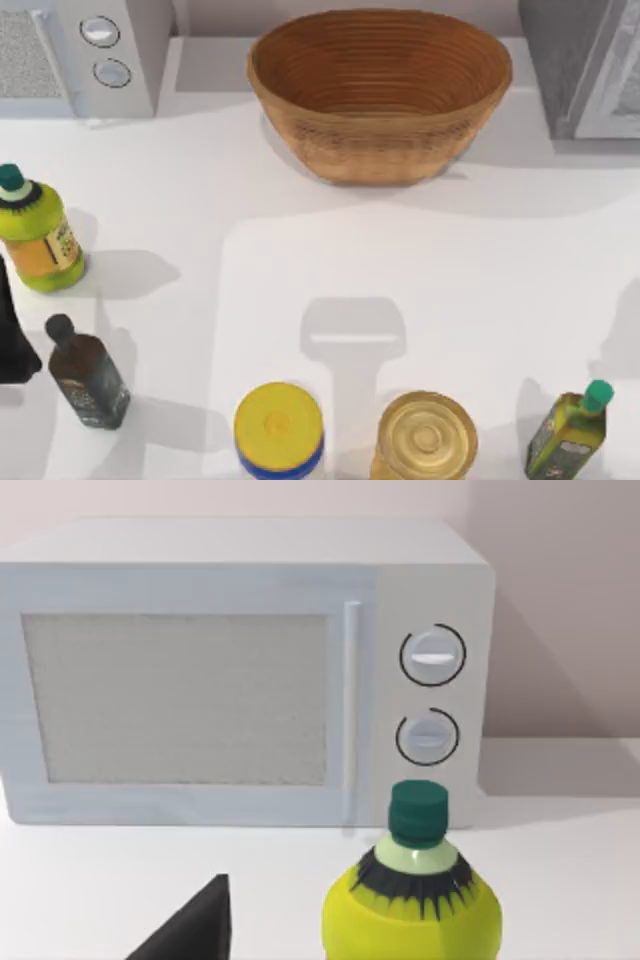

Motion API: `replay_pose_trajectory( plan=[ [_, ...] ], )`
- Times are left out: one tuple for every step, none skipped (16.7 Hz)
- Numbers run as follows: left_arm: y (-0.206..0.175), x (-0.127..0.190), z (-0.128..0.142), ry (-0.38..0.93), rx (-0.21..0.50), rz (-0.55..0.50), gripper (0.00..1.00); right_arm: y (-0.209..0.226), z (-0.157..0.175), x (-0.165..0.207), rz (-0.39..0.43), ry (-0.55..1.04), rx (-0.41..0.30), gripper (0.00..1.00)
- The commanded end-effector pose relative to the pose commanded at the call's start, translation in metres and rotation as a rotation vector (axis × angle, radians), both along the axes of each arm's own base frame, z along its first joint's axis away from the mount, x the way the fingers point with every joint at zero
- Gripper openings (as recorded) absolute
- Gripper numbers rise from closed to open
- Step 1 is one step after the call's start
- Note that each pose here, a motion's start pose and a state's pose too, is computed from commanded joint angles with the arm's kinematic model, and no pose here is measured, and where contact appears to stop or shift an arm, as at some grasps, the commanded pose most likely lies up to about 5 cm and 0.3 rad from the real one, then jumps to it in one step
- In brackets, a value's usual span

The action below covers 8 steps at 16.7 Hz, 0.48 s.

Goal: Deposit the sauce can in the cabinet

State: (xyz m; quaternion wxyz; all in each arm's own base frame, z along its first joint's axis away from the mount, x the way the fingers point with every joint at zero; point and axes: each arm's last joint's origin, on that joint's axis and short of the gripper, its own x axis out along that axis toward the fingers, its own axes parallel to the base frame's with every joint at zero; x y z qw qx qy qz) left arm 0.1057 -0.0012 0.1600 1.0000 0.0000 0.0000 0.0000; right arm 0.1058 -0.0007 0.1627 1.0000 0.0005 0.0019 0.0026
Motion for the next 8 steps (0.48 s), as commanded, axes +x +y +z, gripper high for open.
replay_pose_trajectory(
  plan=[
    [0.0,0.0,0.0,0.0,0.0,0.0,1.0,0.0,0.005,0.0,-0.001,0.004,0.001,0.0],
    [0.0,0.0,0.0,0.0,0.0,0.0,1.0,0.0,0.013,0.0,-0.003,0.009,0.003,0.0],
    [0.0,0.0,0.0,0.0,0.0,0.0,1.0,0.001,0.023,0.0,-0.006,0.015,0.005,0.0],
    [0.0,0.0,0.0,0.0,0.0,0.0,1.0,0.001,0.036,0.001,-0.009,0.02,0.007,0.0],
    [0.0,0.0,0.0,0.0,0.0,0.0,1.0,0.001,0.052,0.002,-0.012,0.023,0.008,0.0],
    [0.0,0.0,0.0,0.0,0.0,0.0,1.0,0.002,0.07,0.003,-0.015,0.024,0.01,0.0],
    [0.0,0.0,0.0,0.0,0.0,0.0,1.0,0.003,0.09,0.006,-0.019,0.025,0.011,0.0],
    [0.0,0.0,0.0,0.0,0.0,0.0,1.0,0.004,0.112,0.009,-0.021,0.025,0.012,0.0]
  ],
)
